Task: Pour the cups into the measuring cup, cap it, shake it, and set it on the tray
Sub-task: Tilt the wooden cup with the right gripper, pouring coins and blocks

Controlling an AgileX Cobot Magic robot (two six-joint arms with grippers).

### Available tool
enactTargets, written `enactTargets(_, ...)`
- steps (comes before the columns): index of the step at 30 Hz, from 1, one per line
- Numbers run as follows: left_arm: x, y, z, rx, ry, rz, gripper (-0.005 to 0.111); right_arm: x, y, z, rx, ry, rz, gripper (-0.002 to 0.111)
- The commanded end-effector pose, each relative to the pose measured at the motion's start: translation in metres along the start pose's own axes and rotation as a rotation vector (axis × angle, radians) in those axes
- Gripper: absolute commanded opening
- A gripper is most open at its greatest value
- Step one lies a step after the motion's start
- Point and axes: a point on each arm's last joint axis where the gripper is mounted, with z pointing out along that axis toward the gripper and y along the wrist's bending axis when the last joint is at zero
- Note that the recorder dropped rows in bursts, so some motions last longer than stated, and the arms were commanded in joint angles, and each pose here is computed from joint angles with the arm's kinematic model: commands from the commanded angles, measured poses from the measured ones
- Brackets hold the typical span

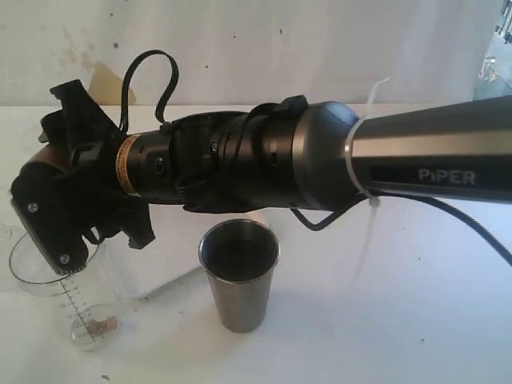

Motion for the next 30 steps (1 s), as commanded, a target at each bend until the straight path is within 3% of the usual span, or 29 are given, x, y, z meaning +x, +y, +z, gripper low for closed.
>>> enactTargets(1, 0.001, 0.000, 0.000, 0.006, 0.000, -0.003, 0.000, -0.002, -0.008, -0.005, 0.025, -0.004, -0.037, 0.000)
enactTargets(8, 0.001, 0.000, 0.000, 0.006, 0.000, -0.003, 0.000, -0.001, -0.008, -0.005, 0.024, -0.002, -0.064, 0.000)
enactTargets(16, 0.001, 0.000, 0.000, 0.006, 0.000, -0.003, 0.000, -0.007, -0.008, -0.005, 0.025, -0.014, -0.275, 0.000)
enactTargets(30, 0.001, 0.000, 0.000, 0.006, 0.000, -0.003, 0.000, -0.013, -0.007, -0.005, 0.025, -0.021, -0.445, 0.000)
